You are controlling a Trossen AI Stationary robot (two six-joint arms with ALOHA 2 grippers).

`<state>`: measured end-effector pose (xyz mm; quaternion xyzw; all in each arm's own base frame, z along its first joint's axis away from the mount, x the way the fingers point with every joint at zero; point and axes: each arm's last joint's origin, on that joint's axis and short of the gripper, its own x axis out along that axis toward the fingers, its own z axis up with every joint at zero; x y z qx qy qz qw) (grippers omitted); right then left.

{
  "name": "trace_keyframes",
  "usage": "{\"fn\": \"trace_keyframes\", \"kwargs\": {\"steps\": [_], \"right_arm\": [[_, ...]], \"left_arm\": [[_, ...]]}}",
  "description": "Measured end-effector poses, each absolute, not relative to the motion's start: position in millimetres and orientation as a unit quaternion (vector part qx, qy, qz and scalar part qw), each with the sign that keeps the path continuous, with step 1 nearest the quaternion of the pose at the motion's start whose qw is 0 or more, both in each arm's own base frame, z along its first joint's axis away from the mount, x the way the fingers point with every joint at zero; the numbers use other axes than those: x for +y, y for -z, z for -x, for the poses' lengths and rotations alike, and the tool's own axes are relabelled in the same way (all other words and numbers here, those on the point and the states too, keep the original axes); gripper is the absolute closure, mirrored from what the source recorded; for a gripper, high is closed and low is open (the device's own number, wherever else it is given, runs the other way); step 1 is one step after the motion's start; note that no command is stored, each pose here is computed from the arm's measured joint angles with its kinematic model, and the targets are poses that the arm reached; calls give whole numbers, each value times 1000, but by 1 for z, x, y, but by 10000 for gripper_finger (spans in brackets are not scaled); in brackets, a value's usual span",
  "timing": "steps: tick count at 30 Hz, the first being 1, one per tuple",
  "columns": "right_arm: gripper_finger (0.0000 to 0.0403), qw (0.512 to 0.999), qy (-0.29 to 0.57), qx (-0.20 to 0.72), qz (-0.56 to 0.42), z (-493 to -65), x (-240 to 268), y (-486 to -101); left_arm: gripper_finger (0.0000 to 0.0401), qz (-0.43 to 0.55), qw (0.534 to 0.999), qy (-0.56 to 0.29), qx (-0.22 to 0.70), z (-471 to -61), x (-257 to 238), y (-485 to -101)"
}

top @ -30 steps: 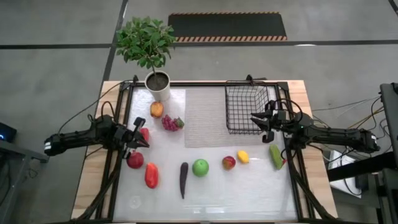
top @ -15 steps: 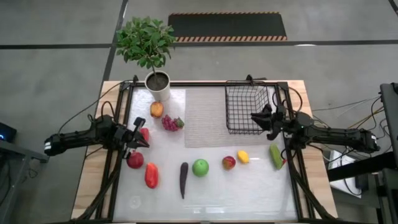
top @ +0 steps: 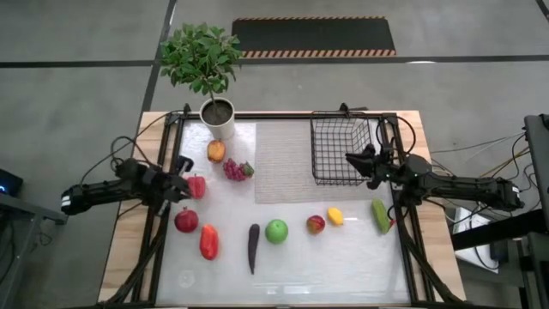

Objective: Build produce basket
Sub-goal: Put the right red apple into the wire basket

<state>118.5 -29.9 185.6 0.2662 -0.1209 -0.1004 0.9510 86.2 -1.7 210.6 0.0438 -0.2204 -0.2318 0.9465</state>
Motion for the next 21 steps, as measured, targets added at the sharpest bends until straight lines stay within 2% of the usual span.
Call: {"fn": "trace_keyframes", "kwargs": {"steps": [8, 13, 21], "right_arm": [[330, 949, 124, -101, -272, -119, -31, -181], [332, 965, 95, -101, -221, -121, -26, -186], [348, 983, 65, -94, -145, -136, -16, -216]], "left_arm": [[401, -82, 919, 229, -309, -76, -3, -226], [401, -93, 912, 227, -328, -73, -4, -228], [401, -131, 917, 147, -348, -75, 0, -230]]}}
